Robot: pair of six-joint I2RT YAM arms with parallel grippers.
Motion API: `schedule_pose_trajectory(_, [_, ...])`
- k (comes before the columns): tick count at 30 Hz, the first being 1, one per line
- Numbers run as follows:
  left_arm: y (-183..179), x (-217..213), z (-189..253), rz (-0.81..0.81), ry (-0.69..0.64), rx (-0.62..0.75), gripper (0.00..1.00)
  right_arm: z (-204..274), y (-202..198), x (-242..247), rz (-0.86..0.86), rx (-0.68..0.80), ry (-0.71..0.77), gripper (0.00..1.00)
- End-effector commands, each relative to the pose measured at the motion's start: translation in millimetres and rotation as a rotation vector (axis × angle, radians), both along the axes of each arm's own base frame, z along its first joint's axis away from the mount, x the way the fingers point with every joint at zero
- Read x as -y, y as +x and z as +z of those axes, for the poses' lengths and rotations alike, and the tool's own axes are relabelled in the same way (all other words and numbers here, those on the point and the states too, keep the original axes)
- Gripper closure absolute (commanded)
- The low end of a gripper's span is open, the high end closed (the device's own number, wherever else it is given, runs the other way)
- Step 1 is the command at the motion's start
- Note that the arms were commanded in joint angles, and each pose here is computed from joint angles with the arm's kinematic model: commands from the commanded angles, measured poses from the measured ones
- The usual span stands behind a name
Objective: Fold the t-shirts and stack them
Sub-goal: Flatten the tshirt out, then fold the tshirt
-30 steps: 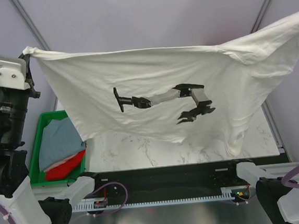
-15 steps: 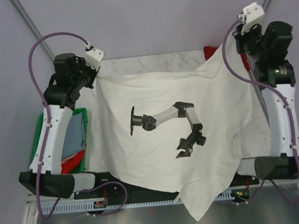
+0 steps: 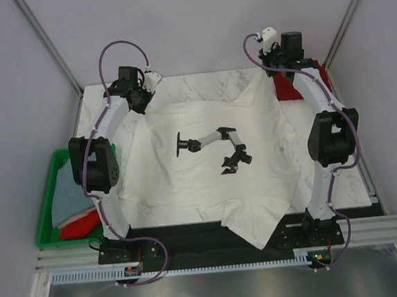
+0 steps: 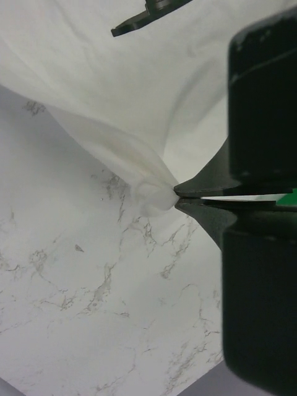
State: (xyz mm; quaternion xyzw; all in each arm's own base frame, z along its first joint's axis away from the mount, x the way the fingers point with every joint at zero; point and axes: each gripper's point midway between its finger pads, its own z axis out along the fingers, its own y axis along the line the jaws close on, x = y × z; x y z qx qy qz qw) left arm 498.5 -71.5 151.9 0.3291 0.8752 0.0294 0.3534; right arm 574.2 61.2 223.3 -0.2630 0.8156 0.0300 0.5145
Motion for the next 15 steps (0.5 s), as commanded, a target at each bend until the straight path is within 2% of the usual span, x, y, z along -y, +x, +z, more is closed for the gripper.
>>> schedule_pose_trajectory(1, [40, -18, 6, 0.044, 0.042, 0.075, 0.98, 29, 48, 3, -0.034, 0.143, -0.029, 1.0])
schedule_pose_trajectory(6, [66, -31, -12, 0.13, 0.022, 0.063, 0.98, -4, 91, 15, -0.135, 0.16, -0.057, 1.0])
schedule_pose_trajectory(14, [92, -40, -25, 0.168, 0.05, 0.087, 0.98, -14, 126, 9, -0.169, 0.233, -0.038, 1.0])
schedule_pose_trajectory(15, [94, -40, -28, 0.17, 0.055, 0.086, 0.98, -4, 130, 11, -0.183, 0.26, -0.034, 1.0])
